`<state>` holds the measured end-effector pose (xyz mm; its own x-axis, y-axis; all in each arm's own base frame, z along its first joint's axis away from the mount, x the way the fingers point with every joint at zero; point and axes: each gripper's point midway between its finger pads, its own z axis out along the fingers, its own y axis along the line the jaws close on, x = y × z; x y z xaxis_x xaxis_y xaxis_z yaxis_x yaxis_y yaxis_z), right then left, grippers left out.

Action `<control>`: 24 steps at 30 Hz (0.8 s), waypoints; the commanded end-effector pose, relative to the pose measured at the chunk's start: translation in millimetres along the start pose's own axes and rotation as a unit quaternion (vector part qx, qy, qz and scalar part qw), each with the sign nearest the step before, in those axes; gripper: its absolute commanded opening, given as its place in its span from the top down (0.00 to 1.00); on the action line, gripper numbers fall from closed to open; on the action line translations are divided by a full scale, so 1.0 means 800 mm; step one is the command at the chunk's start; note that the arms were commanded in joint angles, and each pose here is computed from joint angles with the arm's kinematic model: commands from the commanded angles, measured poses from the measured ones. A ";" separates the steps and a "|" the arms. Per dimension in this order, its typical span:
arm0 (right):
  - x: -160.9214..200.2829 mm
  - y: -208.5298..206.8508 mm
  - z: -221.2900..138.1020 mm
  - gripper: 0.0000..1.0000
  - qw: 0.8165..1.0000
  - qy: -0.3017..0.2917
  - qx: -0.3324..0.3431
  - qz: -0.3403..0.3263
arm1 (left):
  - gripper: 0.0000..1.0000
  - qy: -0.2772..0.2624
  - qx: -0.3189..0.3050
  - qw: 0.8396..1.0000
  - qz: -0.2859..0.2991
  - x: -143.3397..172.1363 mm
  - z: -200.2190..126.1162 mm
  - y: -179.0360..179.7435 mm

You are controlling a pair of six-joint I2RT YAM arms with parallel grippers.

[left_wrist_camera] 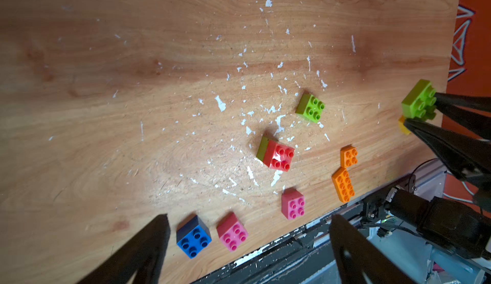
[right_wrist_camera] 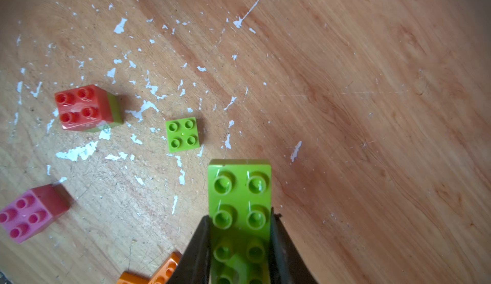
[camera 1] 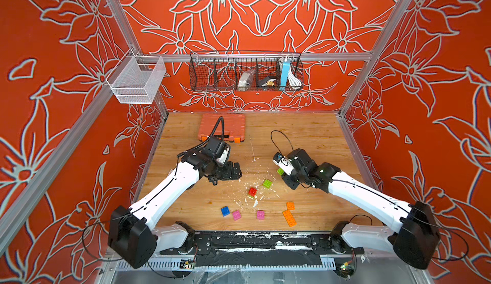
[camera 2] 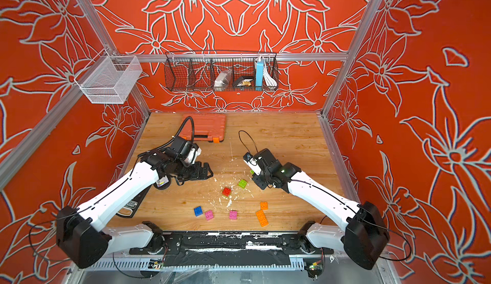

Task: Assemble the letter r with lego
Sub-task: Assemble the lego brick with the lego brick.

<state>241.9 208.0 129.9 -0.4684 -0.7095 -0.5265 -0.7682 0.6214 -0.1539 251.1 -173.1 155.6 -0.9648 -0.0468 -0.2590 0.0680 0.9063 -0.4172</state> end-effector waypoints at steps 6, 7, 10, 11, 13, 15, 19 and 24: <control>-0.014 0.050 0.031 1.00 0.992 0.000 -0.120 -0.036 | 0.12 0.007 0.041 0.999 0.033 -0.032 0.043 -0.031; -0.013 0.050 0.036 1.00 0.992 0.003 -0.121 -0.038 | 0.13 0.009 0.043 0.998 0.034 -0.034 0.048 -0.033; -0.006 0.052 0.050 1.00 0.991 0.026 -0.126 -0.047 | 0.17 0.014 0.046 0.998 0.035 -0.036 0.058 -0.035; -0.004 0.053 0.053 1.00 0.990 0.033 -0.129 -0.049 | 0.17 0.015 0.046 0.998 0.034 -0.037 0.061 -0.036; -0.002 0.056 0.059 1.00 0.989 0.038 -0.136 -0.050 | 0.18 0.017 0.046 0.998 0.035 -0.037 0.066 -0.037; -0.001 0.057 0.064 1.00 0.988 0.040 -0.138 -0.049 | 0.21 0.022 0.052 0.998 0.035 -0.036 0.069 -0.042; 0.002 0.060 0.074 1.00 0.987 0.052 -0.146 -0.050 | 0.25 0.022 0.080 0.996 0.032 -0.036 0.076 -0.059; -0.006 0.059 0.080 1.00 0.986 0.053 -0.147 -0.057 | 0.36 0.006 0.122 0.992 0.013 -0.039 0.076 -0.075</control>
<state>229.2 252.1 62.8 -0.4335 -0.8080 -0.3990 -0.8914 0.4496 0.0580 291.6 -240.1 128.4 -0.9684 0.0030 -0.2495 0.1442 0.8226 -0.5500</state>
